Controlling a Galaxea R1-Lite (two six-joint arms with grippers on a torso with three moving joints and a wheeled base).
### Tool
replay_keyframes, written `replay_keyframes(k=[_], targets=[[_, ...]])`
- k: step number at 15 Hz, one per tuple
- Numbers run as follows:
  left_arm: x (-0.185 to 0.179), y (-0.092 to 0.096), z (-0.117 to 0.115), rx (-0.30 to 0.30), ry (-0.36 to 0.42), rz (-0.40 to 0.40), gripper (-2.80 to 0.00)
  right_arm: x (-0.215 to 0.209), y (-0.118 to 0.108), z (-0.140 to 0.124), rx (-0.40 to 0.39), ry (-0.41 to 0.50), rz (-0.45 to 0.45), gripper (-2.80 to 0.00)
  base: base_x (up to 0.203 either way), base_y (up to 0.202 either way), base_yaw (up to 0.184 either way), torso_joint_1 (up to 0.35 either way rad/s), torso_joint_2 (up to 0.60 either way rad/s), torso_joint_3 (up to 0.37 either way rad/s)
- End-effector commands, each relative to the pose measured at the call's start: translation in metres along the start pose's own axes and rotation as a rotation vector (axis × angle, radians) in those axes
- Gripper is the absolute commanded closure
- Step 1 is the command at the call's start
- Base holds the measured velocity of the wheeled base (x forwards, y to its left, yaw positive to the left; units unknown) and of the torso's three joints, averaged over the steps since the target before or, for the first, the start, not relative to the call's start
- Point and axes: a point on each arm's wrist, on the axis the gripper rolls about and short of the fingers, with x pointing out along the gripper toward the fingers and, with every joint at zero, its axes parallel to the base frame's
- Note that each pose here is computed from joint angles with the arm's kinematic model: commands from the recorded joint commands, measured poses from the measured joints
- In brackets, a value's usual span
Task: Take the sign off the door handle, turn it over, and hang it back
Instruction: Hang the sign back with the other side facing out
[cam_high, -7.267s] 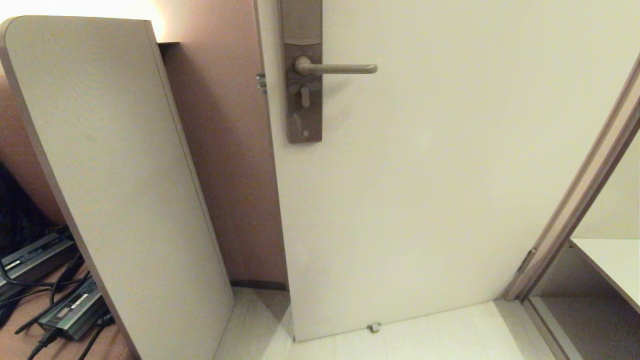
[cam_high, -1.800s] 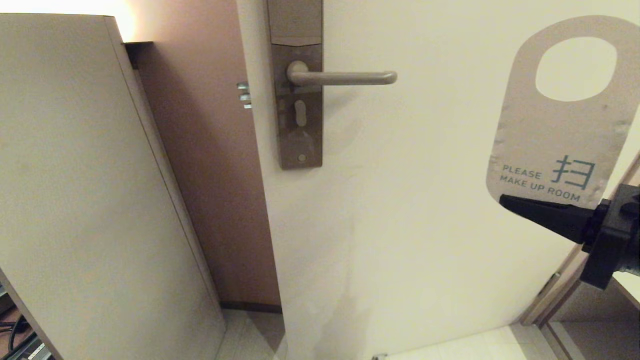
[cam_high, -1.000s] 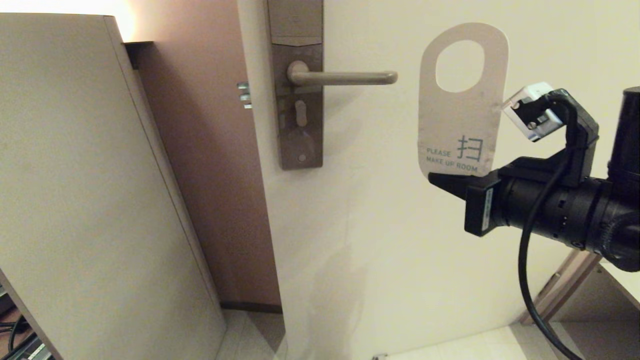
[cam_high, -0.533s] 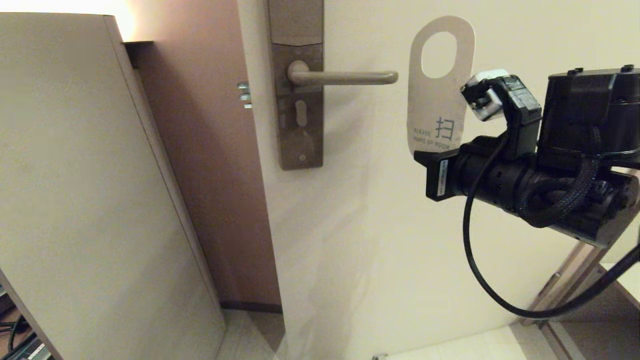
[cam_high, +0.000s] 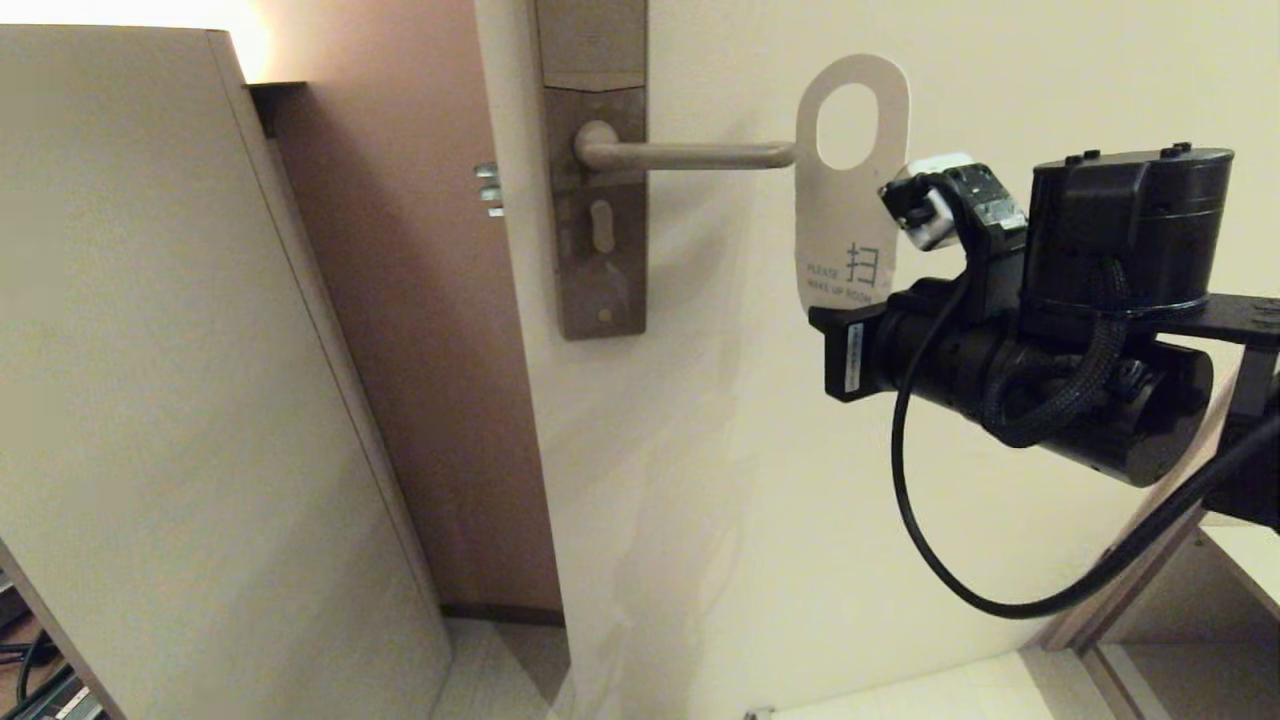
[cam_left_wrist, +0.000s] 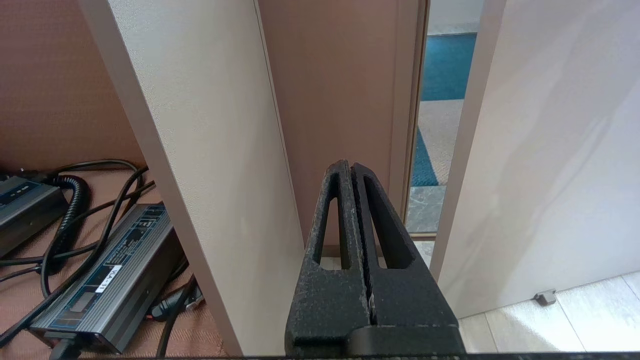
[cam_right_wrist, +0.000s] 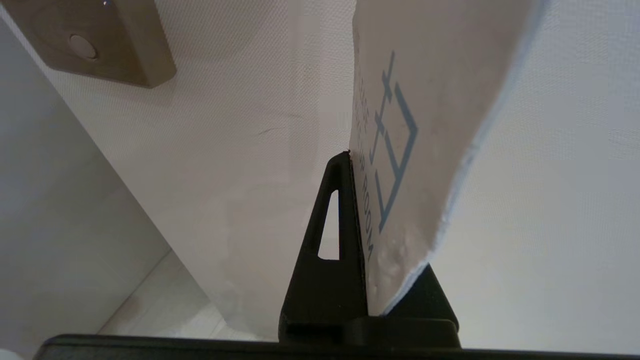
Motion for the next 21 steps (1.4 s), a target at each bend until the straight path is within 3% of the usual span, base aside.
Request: replay_keyframes(k=[1,14,18,21], targets=[[0.0,0.0,0.0,0.001,-0.001,-0.001,0.0,0.002,0.003,-0.001,-0.002,0.002,0.004,0.0,0.0,0.0,0.0,0.0,0.0,0.0],[0.0,0.0,0.0,0.001,-0.001,-0.001,0.0,0.016,0.024,-0.007,-0.027,0.026,0.009,0.0,0.0,0.0,0.0,0.0,0.0,0.0],[0.0,0.0,0.0,0.001,0.0,0.0,0.0,0.015,0.03,-0.007,-0.041,0.029,-0.073,0.0,0.0,0.0,0.0,0.0,0.0,0.0],[0.0,0.0,0.0,0.001,-0.001,-0.001,0.0,0.007,0.047,-0.01,-0.069,0.043,-0.135,0.0,0.0,0.0,0.0,0.0,0.0,0.0]])
